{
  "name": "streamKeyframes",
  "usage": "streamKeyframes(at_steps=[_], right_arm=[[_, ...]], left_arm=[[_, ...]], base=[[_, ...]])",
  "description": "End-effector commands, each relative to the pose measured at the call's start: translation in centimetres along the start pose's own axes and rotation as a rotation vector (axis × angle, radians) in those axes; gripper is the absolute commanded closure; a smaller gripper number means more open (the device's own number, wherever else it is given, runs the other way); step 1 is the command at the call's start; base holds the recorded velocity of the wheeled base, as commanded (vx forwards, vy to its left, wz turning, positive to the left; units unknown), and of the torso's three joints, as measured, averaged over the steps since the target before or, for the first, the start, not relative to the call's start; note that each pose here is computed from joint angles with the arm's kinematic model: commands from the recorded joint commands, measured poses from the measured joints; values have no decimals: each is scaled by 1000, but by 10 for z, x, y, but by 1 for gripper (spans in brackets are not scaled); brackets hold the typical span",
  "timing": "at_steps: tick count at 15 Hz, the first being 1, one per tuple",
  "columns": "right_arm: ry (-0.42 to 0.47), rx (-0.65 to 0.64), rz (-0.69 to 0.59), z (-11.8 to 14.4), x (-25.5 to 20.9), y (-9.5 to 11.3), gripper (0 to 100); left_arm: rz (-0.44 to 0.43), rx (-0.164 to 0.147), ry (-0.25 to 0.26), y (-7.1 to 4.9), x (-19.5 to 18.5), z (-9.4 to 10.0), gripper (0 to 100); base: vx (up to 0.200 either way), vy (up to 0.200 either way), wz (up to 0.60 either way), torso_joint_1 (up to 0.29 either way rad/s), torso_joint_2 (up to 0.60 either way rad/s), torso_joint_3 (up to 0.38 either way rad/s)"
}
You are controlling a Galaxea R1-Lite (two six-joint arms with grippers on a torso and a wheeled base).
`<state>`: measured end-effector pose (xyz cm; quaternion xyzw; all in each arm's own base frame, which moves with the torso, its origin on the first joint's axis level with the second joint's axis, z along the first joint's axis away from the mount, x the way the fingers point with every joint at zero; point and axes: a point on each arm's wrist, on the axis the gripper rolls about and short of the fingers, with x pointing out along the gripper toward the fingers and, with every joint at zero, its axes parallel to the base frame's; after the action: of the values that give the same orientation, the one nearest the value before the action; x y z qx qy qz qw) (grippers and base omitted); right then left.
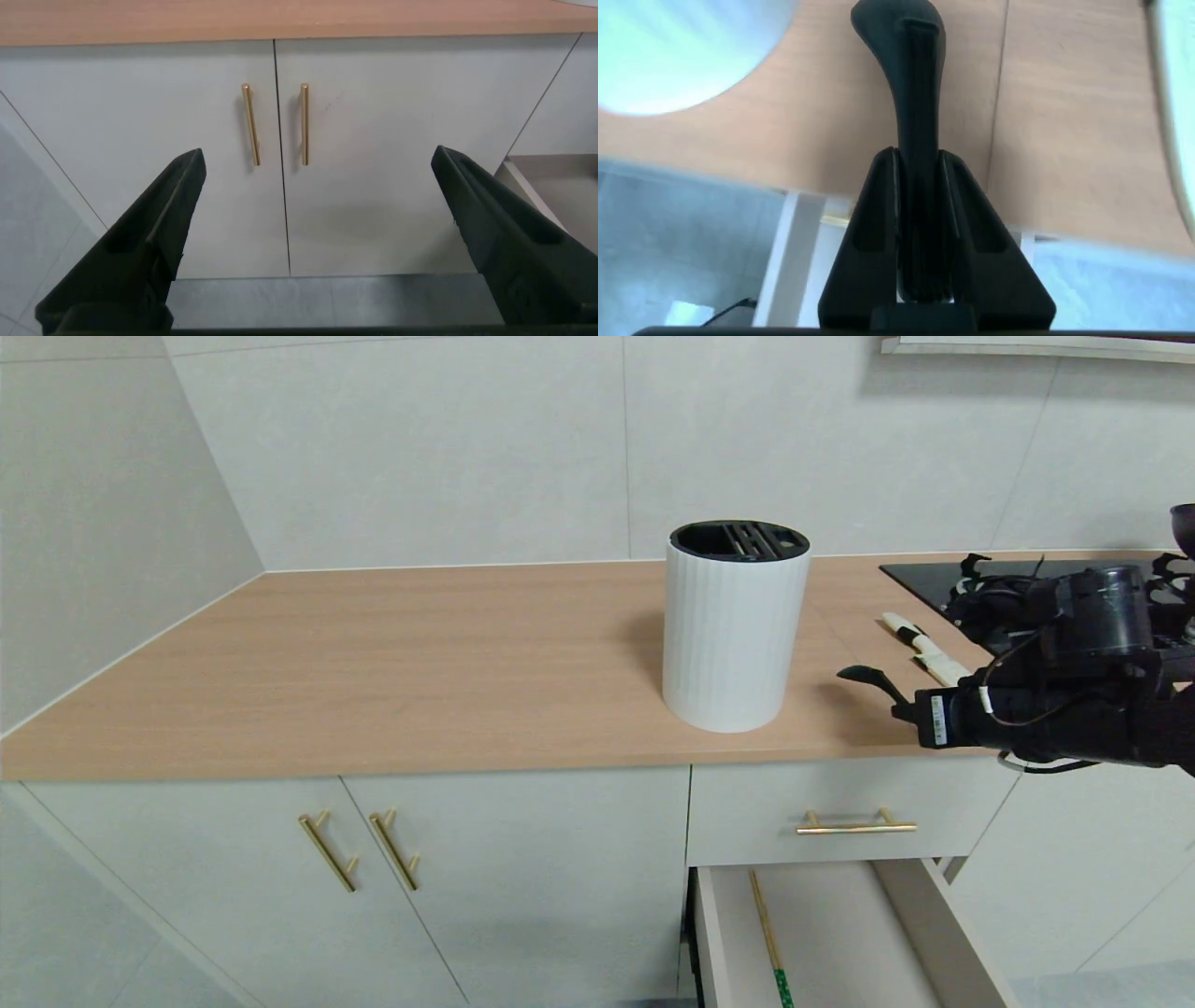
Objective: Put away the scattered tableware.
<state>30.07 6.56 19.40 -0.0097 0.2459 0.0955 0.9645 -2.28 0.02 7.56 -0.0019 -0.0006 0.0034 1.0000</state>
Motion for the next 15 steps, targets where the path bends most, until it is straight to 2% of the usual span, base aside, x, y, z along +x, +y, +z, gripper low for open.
streamKeyframes(at_steps=[1,3,6,15], right_arm=[[-56,9,14,-5,-44,7,100],[-72,7,37,-15,-69,11,100],[-5,-2,50,-53,-87,11,100],[68,-42,100,-69,-79,23,100]], left_arm=[[-1,-1,1,0,0,0,0],[1,-1,1,0,0,0,0],[-1,-1,1,0,0,0,0],[1,-1,1,0,0,0,0]], base=[[0,0,0,0,0,0],[0,0,0,0,0,0],[0,0,0,0,0,0],[0,0,0,0,0,0]])
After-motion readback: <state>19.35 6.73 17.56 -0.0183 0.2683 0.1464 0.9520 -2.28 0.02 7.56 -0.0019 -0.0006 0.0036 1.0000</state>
